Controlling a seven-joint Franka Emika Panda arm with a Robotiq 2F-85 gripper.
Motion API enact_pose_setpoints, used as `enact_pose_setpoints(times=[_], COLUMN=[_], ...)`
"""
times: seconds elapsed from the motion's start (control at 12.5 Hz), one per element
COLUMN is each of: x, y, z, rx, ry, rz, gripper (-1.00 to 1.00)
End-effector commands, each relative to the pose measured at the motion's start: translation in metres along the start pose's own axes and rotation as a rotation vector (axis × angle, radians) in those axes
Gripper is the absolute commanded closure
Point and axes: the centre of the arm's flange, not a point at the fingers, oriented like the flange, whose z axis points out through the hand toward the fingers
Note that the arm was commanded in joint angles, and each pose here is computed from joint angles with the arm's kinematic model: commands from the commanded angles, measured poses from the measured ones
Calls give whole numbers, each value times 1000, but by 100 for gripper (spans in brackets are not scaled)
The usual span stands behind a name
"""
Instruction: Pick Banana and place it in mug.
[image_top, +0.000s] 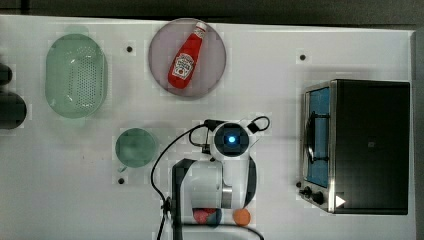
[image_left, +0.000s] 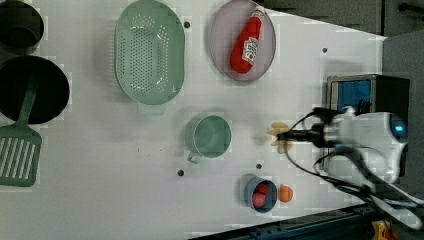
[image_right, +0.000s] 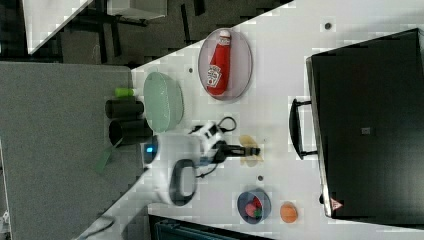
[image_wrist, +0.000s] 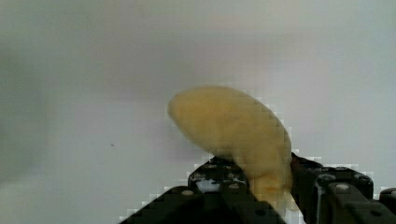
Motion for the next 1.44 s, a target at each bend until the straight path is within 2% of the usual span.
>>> enact_pose_setpoints(times=[0.08,0.4,0.56,0.64,0.88,1.2,1.44], x=[4,-21,-38,-43,-61,-79,-79], y=[9,-14,-42,-62,-134,-204,-242], z=[-115,-204,-229,-235,-233,-217,-192], rx=[22,15,10,34,126,98,114], ry=[106,102,81,71,31,43,57], rz=[16,34,67,102,197,366,410], gripper=[37,37,37,37,37,37,37])
